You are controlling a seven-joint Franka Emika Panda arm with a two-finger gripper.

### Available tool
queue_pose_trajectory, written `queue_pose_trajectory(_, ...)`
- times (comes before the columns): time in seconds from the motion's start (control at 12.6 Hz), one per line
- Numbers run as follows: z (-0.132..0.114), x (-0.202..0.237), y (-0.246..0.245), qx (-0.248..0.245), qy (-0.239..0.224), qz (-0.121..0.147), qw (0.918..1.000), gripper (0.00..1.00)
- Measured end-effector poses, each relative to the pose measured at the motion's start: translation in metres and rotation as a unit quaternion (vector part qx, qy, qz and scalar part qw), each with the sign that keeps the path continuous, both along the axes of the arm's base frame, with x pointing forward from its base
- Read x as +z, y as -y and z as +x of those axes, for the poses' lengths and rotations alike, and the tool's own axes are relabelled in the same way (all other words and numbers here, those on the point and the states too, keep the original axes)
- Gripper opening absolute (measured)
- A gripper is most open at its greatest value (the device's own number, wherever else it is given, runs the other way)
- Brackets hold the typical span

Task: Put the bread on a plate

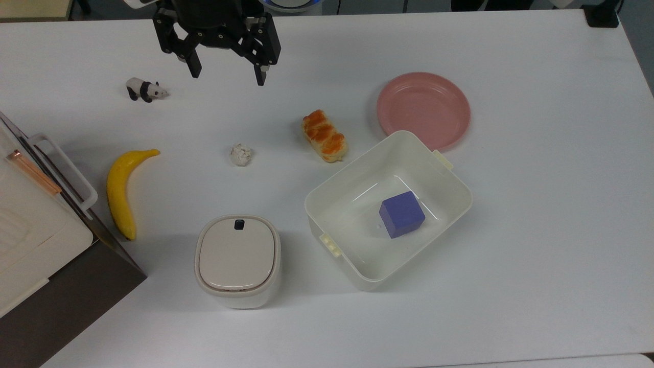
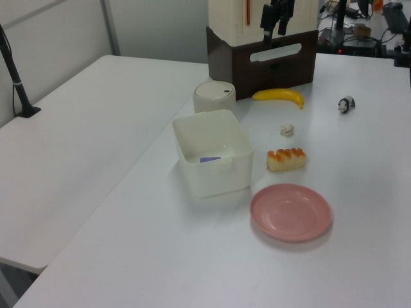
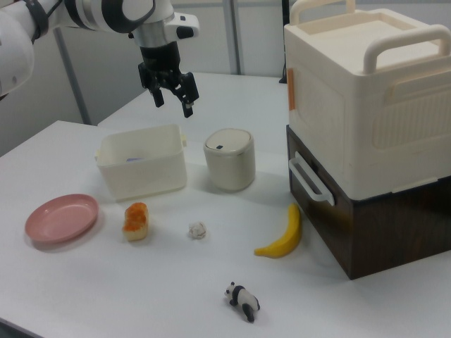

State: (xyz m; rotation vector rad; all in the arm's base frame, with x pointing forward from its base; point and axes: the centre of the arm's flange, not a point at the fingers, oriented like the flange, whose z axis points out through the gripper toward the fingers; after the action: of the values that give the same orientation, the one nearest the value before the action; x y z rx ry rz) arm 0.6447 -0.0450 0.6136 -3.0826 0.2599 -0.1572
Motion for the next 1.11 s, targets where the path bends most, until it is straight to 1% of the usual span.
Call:
queue_pose_trajectory(0.4, 0.001, -0.001, 0.0, 0.0, -0.001, 0.0, 1.0, 1.0)
queue_pose_trajectory(0.87, 0.007, -0.012, 0.0, 0.002, -0.003, 0.002, 1.0, 1.0)
queue_pose_trajectory(0.95, 0.008, -0.015, -0.003, 0.013, -0.005, 0.0, 0.9999, 1.0)
queue_pose_trajectory(1.11, 0.009, -0.027, -0.018, 0.037, -0.018, -0.014, 0.999, 1.0)
